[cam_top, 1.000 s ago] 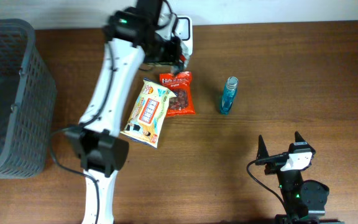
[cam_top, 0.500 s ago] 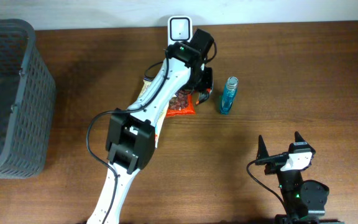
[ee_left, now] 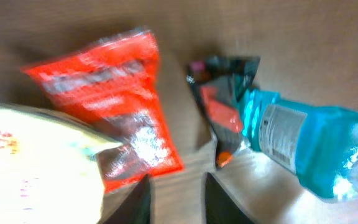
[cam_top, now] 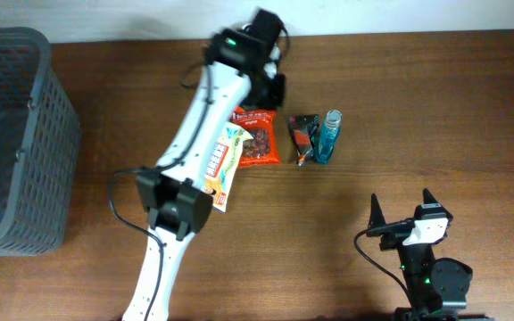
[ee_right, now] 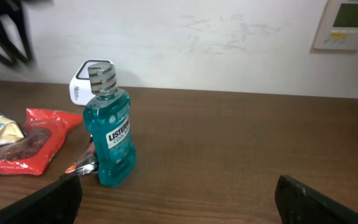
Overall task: Scan the item barcode
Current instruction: 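Carry the black-packaged tool with left gripper and set it by the bottle, then return the left gripper into the basket and grasp the orange box, then carry the orange box with left gripper and drop it near the bottle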
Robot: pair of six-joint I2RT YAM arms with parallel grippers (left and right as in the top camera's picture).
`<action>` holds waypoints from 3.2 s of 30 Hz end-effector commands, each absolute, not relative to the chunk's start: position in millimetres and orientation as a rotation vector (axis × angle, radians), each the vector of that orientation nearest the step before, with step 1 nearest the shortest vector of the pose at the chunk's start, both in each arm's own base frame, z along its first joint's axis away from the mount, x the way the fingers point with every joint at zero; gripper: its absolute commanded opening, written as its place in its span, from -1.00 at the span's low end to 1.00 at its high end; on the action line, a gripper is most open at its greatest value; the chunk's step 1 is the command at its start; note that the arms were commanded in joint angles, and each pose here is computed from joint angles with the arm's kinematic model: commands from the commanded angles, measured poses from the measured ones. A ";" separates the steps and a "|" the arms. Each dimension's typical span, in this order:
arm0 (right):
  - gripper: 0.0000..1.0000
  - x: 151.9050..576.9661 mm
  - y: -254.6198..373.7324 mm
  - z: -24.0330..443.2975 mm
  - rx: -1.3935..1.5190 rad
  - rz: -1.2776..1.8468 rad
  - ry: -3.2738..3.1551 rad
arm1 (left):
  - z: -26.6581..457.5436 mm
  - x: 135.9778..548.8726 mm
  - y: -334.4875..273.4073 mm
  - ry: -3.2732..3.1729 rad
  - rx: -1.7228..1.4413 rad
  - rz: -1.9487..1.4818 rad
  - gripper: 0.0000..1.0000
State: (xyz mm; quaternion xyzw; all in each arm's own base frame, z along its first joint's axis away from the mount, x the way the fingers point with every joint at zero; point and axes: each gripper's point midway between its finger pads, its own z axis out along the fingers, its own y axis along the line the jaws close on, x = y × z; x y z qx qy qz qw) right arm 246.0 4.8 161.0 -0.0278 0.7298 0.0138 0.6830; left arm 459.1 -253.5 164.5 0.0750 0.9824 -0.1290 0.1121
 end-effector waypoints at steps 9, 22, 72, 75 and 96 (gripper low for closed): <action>0.97 246.1 2.6 157.6 -0.049 0.026 1.641 | 378.8 460.7 23.0 2.320 -0.213 0.310 0.62; 0.97 246.1 2.6 157.6 -0.049 0.026 1.641 | 296.6 351.3 304.9 2.416 -1.159 0.766 0.98; 0.97 246.1 2.6 157.6 -0.050 0.025 1.641 | 223.8 369.5 330.8 2.666 -0.258 0.894 -1.00; 0.97 246.1 2.6 157.6 -0.049 0.026 1.641 | 347.6 395.9 297.7 2.164 -0.455 0.793 -1.00; 0.97 246.1 2.6 157.7 -0.050 0.025 1.640 | 250.6 428.8 -182.5 2.593 0.047 -0.844 -1.00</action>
